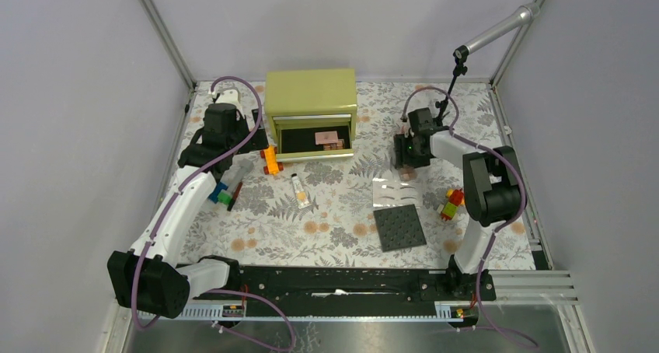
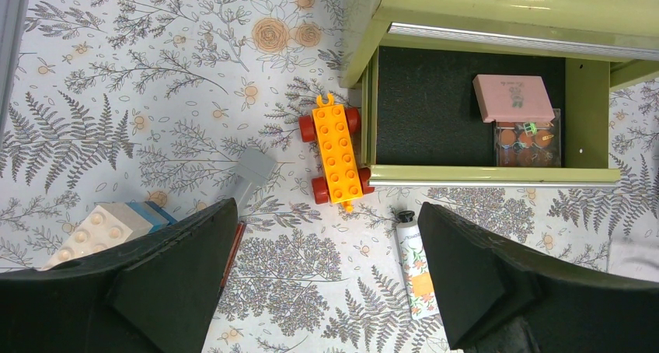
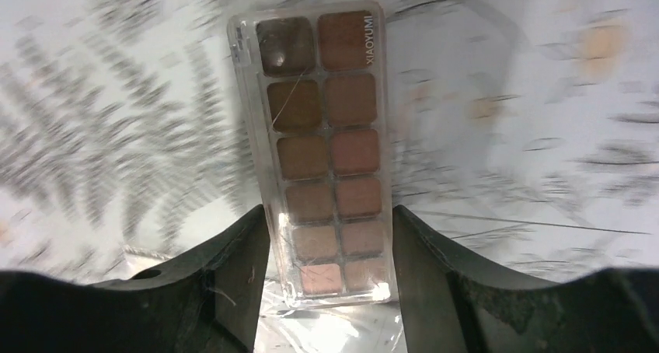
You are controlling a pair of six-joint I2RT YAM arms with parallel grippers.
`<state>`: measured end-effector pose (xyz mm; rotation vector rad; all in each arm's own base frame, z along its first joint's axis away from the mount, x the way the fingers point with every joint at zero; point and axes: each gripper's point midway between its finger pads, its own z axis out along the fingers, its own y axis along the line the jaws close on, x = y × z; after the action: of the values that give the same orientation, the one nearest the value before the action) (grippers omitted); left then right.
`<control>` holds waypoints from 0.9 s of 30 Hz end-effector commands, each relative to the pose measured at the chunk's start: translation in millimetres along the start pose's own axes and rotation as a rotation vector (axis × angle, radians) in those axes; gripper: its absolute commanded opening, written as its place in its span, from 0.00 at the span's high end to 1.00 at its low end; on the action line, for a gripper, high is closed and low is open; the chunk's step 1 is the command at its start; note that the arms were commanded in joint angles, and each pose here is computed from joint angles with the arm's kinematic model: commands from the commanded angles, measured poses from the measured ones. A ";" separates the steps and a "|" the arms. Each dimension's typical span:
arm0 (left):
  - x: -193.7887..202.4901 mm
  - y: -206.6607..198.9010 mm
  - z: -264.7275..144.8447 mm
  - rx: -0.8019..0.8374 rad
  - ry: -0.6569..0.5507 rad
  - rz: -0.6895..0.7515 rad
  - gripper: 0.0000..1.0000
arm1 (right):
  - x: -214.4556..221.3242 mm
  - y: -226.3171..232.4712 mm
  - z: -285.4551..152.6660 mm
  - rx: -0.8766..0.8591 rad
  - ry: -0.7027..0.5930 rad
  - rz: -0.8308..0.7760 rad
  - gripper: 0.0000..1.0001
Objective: Organize the makeup
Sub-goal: Pick up the makeup from the center of the board.
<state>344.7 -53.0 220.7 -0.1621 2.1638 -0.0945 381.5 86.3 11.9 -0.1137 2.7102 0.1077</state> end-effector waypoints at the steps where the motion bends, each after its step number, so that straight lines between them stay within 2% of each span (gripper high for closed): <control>1: -12.9 -2.4 1.8 0.012 -0.050 -0.011 0.01 | 11.8 59.1 -22.9 -0.222 -0.024 -0.017 0.79; 7: -12.5 -1.3 2.5 0.006 -0.050 -0.011 0.01 | -9.3 90.7 -59.6 -0.397 -0.179 -0.016 0.82; 15: -13.2 -1.6 2.1 0.007 -0.051 -0.012 0.01 | -23.9 108.8 -99.3 -0.507 -0.303 -0.134 0.85; 18: -13.5 -3.0 1.3 0.015 -0.052 -0.014 0.01 | -32.7 121.0 -115.0 -0.570 -0.344 -0.180 0.90; 22: -13.5 -3.1 1.2 0.016 -0.052 -0.016 0.01 | -44.9 144.9 -136.3 -0.647 -0.373 -0.289 0.92; 27: -14.5 -2.8 0.1 0.014 -0.057 -0.017 0.01 | -45.3 177.7 -148.0 -0.700 -0.365 -0.505 0.91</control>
<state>345.0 -53.0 220.0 -0.1622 2.1656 -0.0936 348.0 217.6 143.5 -0.6008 2.2433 0.7790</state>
